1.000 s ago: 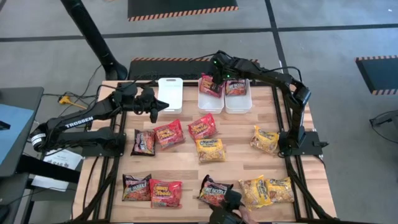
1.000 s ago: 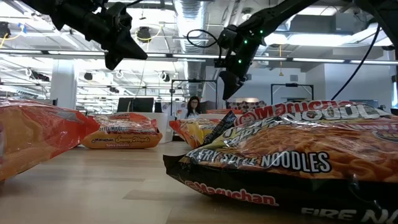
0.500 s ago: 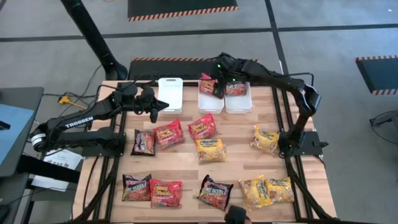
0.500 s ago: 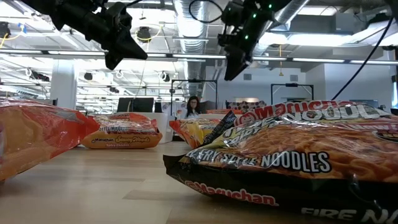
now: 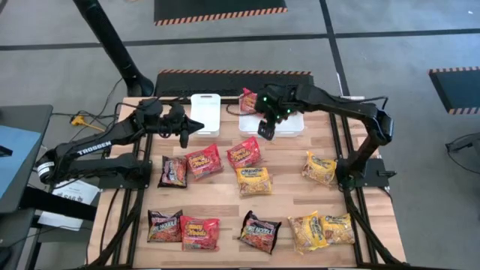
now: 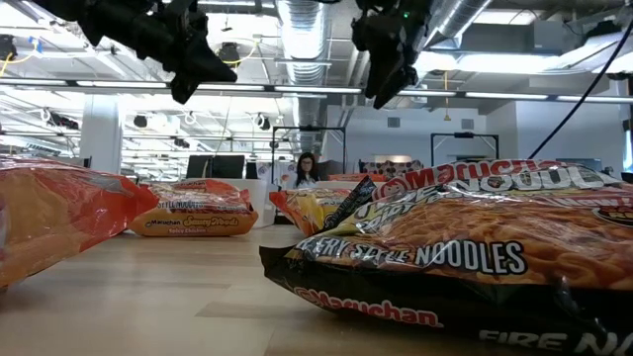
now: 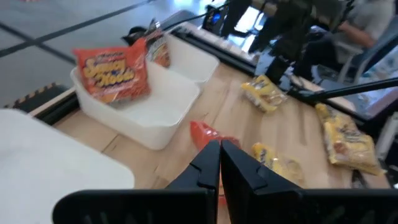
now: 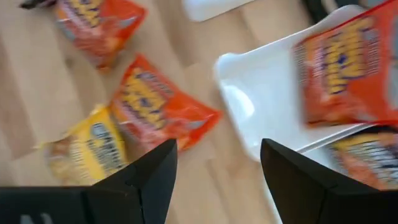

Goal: Sort Maruchan noodles
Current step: Put the yellow noodle pack into the left white bin

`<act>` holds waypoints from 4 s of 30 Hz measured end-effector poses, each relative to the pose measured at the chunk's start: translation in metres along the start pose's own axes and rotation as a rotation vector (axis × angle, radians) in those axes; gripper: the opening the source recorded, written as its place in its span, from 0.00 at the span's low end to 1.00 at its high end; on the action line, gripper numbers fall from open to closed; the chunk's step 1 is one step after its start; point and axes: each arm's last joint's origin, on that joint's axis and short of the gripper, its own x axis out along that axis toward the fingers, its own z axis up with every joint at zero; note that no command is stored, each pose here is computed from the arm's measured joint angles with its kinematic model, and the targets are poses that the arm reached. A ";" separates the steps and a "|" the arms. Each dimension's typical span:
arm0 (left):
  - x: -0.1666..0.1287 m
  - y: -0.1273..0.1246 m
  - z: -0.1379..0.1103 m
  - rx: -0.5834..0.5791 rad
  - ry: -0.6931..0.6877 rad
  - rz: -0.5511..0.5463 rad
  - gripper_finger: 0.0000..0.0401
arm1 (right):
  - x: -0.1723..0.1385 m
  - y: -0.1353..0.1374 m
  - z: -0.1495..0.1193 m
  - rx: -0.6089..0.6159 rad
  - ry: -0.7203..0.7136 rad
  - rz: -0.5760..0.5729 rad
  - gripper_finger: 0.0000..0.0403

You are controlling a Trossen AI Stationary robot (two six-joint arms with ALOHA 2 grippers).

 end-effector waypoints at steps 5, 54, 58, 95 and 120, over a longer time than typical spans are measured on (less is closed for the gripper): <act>-0.007 -0.005 0.002 0.005 -0.008 -0.067 0.00 | 0.009 0.031 -0.003 0.023 0.032 0.054 0.64; -0.018 -0.011 -0.023 -0.202 0.304 -0.286 0.43 | 0.174 0.173 -0.075 0.266 0.506 -0.019 0.55; -0.018 -0.011 -0.023 -0.203 0.305 -0.285 0.43 | 0.177 0.175 -0.077 0.288 0.546 0.026 0.37; -0.017 -0.007 -0.022 -0.605 0.296 -0.090 0.43 | 0.089 0.182 -0.005 -0.018 0.375 0.010 0.00; -0.014 -0.006 -0.010 -0.802 0.143 -0.021 0.43 | 0.049 0.128 0.065 -0.363 0.000 -0.106 0.00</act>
